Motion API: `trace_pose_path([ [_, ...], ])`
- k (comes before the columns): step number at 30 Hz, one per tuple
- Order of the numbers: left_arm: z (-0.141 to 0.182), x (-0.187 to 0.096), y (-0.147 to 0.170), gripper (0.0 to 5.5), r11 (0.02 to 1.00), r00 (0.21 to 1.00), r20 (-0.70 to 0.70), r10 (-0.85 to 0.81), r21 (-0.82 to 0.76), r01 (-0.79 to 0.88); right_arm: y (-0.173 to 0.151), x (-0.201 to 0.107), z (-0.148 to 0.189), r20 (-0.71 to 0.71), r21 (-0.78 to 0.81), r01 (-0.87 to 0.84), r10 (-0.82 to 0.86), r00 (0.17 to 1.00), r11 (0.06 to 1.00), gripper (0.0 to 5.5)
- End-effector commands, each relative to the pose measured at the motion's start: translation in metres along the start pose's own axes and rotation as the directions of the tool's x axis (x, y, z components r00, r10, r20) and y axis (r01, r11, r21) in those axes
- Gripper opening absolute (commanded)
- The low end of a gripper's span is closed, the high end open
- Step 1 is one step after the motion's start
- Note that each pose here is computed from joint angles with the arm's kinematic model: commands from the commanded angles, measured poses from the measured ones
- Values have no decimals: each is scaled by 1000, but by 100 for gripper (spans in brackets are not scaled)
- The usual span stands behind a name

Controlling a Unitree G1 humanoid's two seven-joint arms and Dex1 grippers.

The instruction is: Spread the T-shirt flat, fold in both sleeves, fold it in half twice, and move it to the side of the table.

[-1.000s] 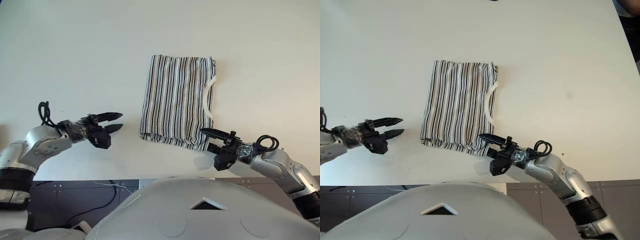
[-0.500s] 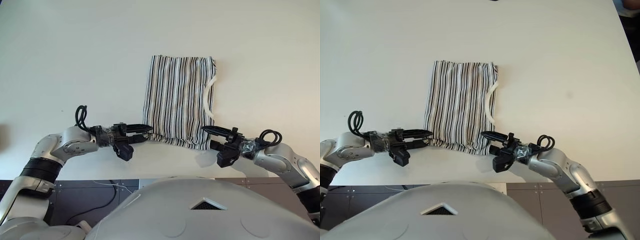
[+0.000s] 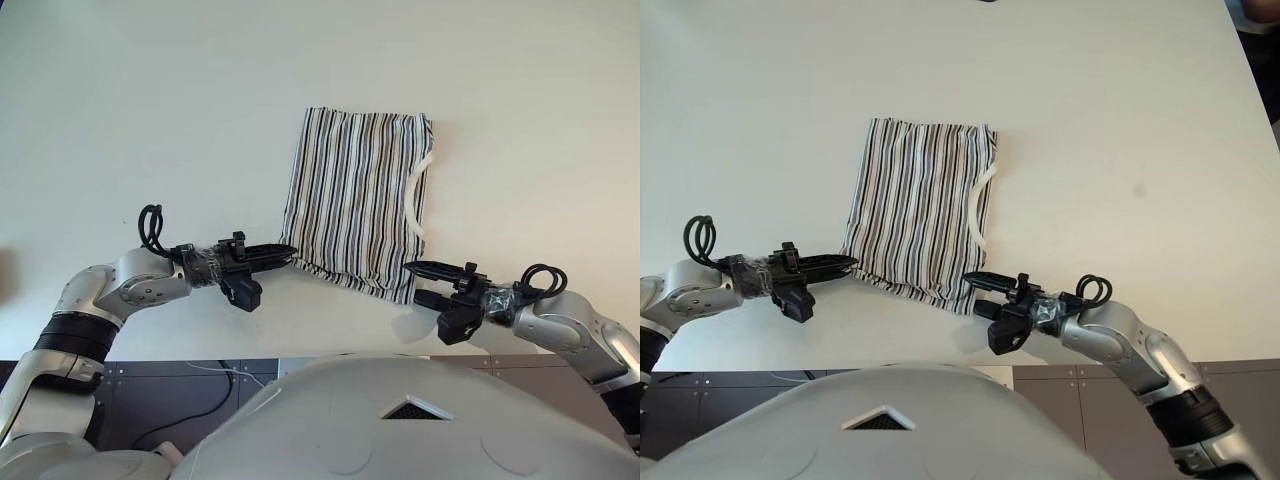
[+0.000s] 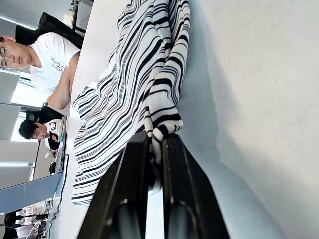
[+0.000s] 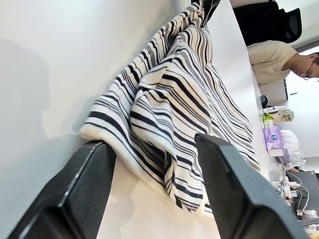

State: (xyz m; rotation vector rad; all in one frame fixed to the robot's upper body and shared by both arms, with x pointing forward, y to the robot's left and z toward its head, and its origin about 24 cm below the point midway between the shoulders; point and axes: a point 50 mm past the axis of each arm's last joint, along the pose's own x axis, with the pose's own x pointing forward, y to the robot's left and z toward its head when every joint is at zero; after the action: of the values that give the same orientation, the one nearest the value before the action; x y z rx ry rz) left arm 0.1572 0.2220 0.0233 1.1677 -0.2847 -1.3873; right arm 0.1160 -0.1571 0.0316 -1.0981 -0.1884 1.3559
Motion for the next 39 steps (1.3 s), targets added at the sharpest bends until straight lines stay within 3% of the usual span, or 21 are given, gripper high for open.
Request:
trace_pose_path([
  [1,7,-5,-30,17,985,989,-15,-149,-87,147,13,5,-3,-33,28,-91,92,995,995,286],
  [5,13,-8,-33,17,983,988,-9,-157,-103,155,13,12,-5,-34,14,-85,86,996,996,286],
  [20,14,-9,-39,17,978,986,-7,-169,-124,167,6,8,-11,-91,15,-60,61,994,998,13],
  [26,25,3,-25,17,977,998,-11,-67,-203,64,-12,2,-7,-41,37,-44,46,998,998,10],
  [30,54,1,-17,14,900,998,33,-56,-432,64,-2,-16,10,63,282,-186,176,982,941,10],
  [32,59,-1,-11,14,848,999,20,-32,-528,38,-7,-22,16,101,387,-188,162,982,902,10],
  [36,46,1,38,14,680,981,-60,184,-713,-171,-64,-24,1,80,566,0,-55,995,825,10],
  [39,24,9,71,14,609,952,-105,289,-747,-267,-102,-19,-27,-25,626,171,-200,980,761,10],
])
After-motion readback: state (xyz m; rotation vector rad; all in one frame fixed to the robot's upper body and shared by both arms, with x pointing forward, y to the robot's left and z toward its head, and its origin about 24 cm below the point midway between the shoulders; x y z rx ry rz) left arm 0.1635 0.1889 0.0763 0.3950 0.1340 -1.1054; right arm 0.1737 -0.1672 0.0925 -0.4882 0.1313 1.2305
